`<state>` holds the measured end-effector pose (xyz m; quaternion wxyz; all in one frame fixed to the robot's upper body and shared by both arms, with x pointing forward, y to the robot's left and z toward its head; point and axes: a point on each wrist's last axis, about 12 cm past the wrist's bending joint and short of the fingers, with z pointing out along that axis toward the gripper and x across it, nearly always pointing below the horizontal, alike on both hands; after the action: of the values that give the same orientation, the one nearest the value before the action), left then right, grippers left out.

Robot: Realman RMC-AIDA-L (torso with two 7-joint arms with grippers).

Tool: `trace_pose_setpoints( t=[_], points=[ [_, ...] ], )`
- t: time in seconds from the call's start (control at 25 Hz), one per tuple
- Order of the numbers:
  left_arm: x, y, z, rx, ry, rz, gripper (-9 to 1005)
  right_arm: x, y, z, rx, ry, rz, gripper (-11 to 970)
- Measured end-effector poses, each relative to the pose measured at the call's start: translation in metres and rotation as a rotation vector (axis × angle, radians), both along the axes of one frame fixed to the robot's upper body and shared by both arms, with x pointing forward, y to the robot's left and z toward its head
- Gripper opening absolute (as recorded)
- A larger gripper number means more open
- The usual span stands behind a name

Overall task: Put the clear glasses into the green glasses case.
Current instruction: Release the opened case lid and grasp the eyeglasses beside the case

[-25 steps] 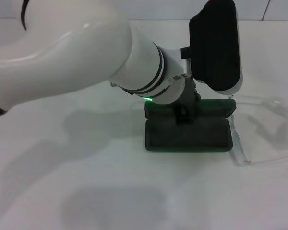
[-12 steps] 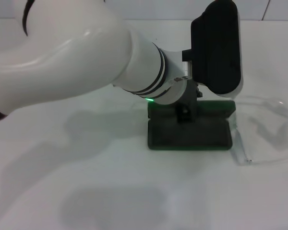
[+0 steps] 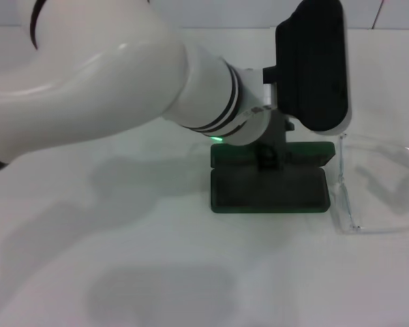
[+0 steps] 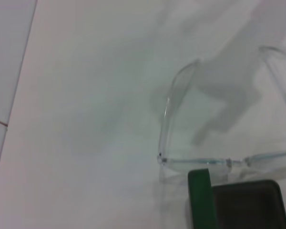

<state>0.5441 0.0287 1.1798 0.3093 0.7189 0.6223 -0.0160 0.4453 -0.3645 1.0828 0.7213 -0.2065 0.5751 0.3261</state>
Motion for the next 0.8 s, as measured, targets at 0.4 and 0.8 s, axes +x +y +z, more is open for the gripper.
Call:
trace_pose_setpoints(
  t=[0.4,0.8],
  points=[
    [-0.011,0.010,0.034,-0.155,-0.039,0.036,368,0.004,-0.006,-0.003,-0.053,0.038,-0.017,545],
    [-0.028,0.088,0.105,-0.692,-0.028,0.238,368,-0.002,0.021,-0.008,0.101,0.014,0.048,544]
  ],
)
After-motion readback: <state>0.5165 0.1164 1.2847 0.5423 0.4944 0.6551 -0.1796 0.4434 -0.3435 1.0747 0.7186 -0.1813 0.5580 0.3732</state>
